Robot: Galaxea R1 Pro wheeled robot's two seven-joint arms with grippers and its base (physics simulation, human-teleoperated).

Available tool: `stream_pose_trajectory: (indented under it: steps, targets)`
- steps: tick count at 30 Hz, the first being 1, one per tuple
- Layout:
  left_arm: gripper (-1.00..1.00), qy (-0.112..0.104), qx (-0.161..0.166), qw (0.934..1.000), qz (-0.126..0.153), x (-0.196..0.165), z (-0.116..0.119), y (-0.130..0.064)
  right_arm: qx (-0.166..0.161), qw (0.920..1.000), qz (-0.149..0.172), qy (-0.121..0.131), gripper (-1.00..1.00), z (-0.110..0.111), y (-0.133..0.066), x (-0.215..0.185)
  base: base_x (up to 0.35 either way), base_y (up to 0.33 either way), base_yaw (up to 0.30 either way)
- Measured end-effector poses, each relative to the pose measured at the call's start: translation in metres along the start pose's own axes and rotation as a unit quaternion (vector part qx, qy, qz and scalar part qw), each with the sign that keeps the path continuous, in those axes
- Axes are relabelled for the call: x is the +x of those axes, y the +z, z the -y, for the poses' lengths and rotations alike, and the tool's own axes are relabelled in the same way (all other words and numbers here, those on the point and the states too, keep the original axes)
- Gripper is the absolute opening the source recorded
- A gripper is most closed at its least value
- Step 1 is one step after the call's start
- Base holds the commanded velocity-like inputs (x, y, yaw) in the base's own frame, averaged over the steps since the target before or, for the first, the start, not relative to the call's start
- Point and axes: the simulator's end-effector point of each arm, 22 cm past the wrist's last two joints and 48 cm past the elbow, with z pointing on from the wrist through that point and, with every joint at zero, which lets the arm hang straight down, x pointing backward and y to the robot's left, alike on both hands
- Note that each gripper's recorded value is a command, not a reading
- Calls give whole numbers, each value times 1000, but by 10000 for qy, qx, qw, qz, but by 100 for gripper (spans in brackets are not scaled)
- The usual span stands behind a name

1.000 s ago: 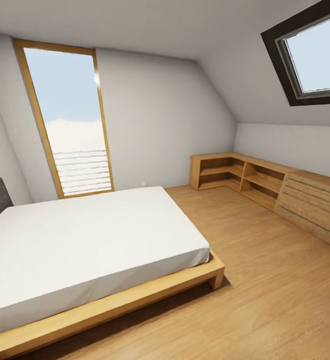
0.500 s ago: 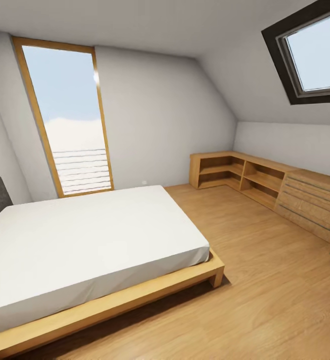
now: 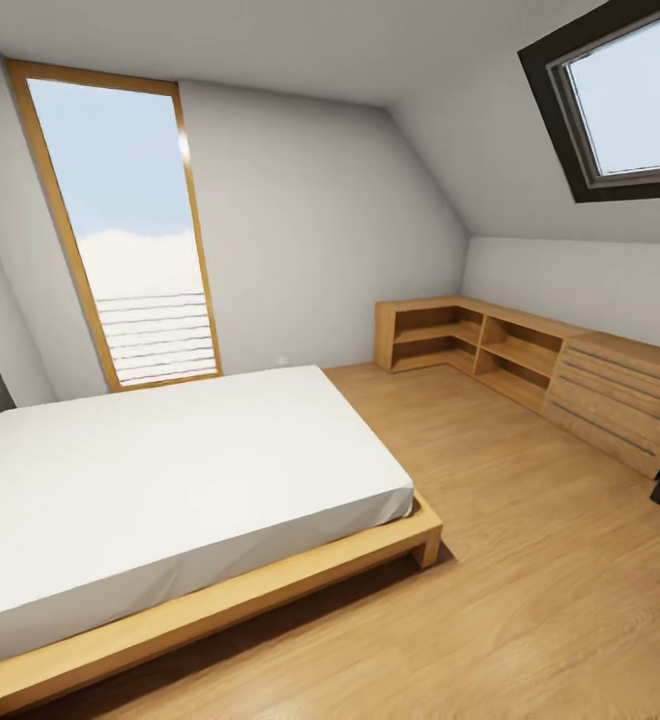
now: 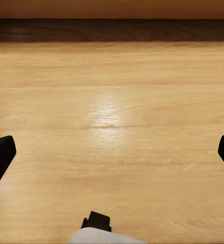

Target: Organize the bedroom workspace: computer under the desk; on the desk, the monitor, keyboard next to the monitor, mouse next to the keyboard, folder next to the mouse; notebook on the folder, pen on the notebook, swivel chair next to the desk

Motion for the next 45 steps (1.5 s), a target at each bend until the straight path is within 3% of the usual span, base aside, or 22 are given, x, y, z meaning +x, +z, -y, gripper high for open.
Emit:
stream_pose_trajectory:
  steps: [19,45]
  targets:
    - [100,27,-13,10000,-90,7,-1,0,-52,10000,-36,-58,100,-1,0,3,-77,-286,-250]
    - [100,31,-31,9999,-137,10,-3,-1,-21,9998,173,-43,100,3,0,-5,-10,-21,-273]
